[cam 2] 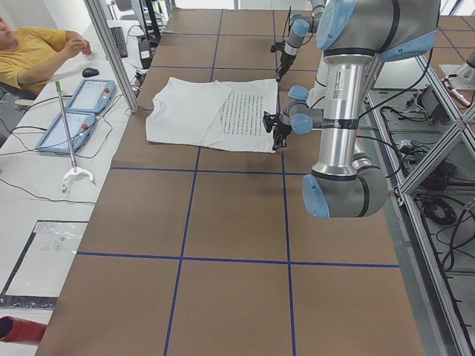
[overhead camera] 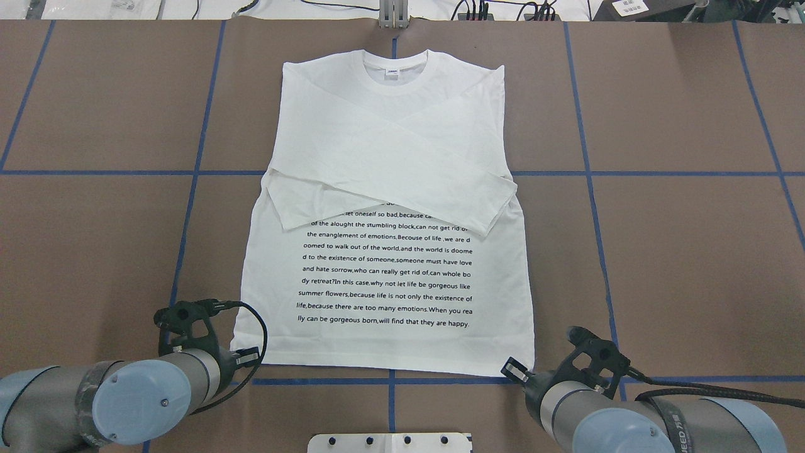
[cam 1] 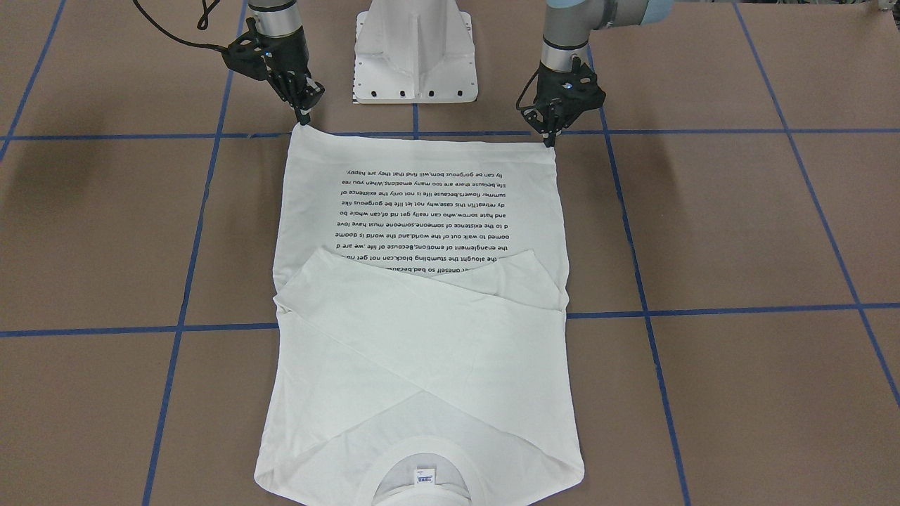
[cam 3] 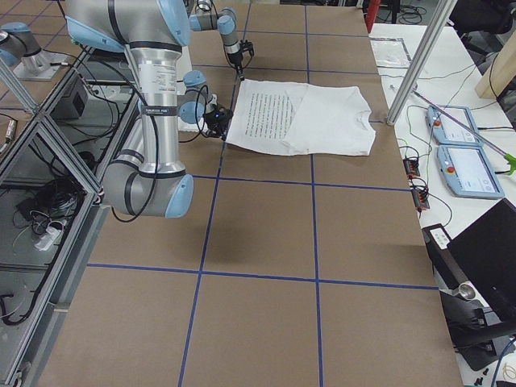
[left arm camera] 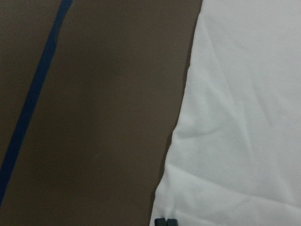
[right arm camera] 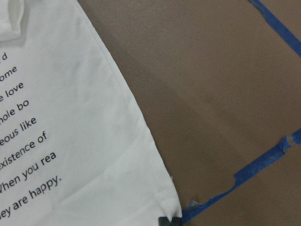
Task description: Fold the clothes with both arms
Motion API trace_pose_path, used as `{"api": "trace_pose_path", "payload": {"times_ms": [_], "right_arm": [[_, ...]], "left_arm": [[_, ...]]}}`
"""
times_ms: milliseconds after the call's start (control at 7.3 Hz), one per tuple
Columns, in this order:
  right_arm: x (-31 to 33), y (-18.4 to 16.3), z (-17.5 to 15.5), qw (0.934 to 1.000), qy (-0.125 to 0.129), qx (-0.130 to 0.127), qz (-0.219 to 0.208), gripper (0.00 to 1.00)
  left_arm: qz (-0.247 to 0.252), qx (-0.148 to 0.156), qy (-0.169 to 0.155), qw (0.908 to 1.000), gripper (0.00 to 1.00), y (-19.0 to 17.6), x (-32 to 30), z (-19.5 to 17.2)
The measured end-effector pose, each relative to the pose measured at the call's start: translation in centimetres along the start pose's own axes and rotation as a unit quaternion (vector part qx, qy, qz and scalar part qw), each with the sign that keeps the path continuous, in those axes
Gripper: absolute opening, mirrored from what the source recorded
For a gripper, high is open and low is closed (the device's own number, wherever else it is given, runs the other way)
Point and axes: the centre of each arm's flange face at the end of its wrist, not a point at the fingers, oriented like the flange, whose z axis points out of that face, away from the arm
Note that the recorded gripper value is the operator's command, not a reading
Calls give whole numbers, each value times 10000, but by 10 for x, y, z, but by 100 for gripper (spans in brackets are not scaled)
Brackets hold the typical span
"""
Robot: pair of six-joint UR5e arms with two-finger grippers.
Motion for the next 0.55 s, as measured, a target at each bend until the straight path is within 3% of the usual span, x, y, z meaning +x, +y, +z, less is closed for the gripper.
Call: {"api": "trace_pose_path", "payload": {"times_ms": [548], "right_arm": [[0, 11, -12, 9999, -70, -145, -53, 0]], "left_arm": [[-102, -56, 301, 9995, 0, -5, 4, -46]]}}
